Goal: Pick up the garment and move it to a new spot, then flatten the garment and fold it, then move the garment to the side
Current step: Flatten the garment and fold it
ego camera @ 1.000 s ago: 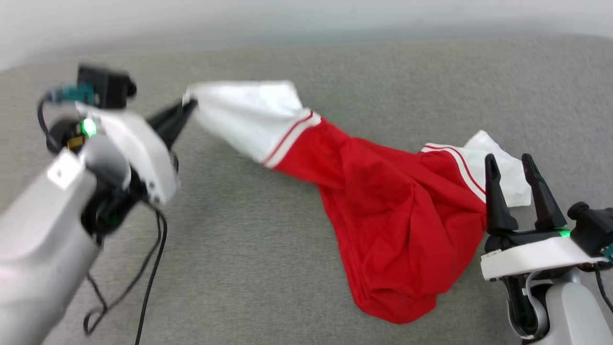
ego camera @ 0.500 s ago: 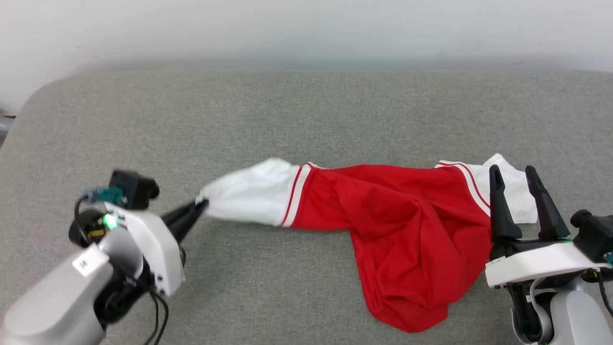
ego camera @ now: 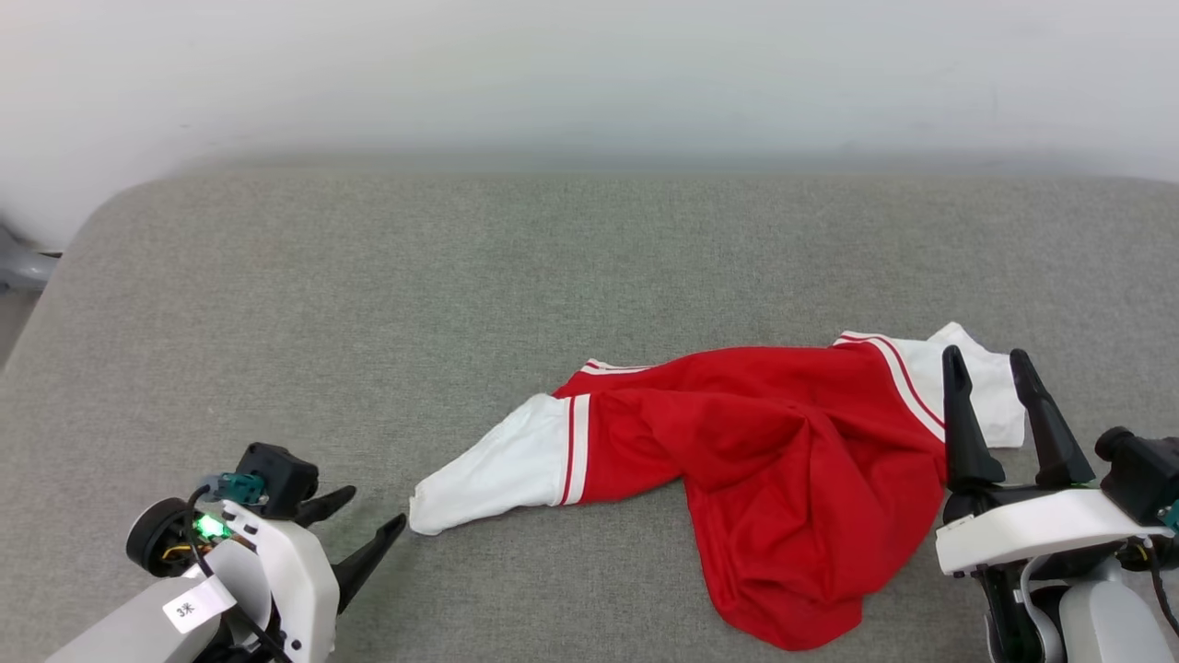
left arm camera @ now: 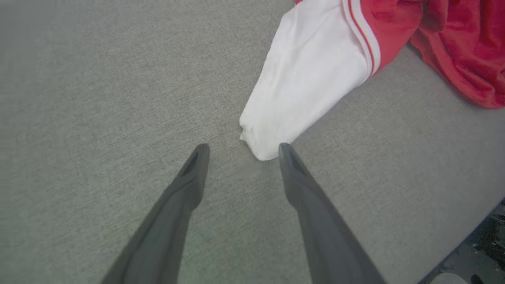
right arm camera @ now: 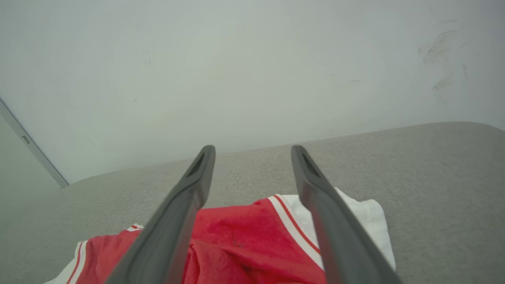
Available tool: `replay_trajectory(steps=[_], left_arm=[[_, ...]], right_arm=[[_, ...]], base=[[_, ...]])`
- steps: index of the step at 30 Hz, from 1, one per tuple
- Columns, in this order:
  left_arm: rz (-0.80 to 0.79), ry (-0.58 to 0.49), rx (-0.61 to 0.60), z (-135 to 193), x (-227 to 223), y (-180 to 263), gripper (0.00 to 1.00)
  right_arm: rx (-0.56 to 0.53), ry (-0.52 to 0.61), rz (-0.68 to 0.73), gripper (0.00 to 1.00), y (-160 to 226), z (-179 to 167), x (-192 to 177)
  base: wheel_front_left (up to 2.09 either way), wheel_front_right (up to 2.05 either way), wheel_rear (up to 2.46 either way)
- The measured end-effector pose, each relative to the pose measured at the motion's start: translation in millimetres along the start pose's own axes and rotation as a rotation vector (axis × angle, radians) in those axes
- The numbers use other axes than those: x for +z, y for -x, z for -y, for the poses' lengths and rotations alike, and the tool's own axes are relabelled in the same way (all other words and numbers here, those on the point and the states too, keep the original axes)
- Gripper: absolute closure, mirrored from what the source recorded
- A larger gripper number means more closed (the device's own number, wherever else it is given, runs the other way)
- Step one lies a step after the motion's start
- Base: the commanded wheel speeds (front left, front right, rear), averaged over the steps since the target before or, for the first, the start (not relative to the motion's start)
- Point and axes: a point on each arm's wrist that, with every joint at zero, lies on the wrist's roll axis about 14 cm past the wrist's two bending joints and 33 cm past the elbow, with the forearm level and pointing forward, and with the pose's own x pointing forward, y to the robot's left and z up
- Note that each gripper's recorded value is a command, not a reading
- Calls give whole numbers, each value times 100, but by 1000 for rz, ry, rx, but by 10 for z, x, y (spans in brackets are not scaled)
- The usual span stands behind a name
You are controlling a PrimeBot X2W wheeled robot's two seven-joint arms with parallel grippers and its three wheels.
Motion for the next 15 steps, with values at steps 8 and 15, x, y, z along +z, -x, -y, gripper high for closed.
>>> replay_trajectory(steps=[8, 15], left_arm=[[204, 37, 136, -197, 352, 108, 0], [481, 141, 225, -107, 831, 219, 0]], right_arm=[[11, 3, 5, 0, 69, -48, 64], [36, 25, 2, 0, 100, -129, 132]], base=[[0, 0, 0], [0, 0, 0]])
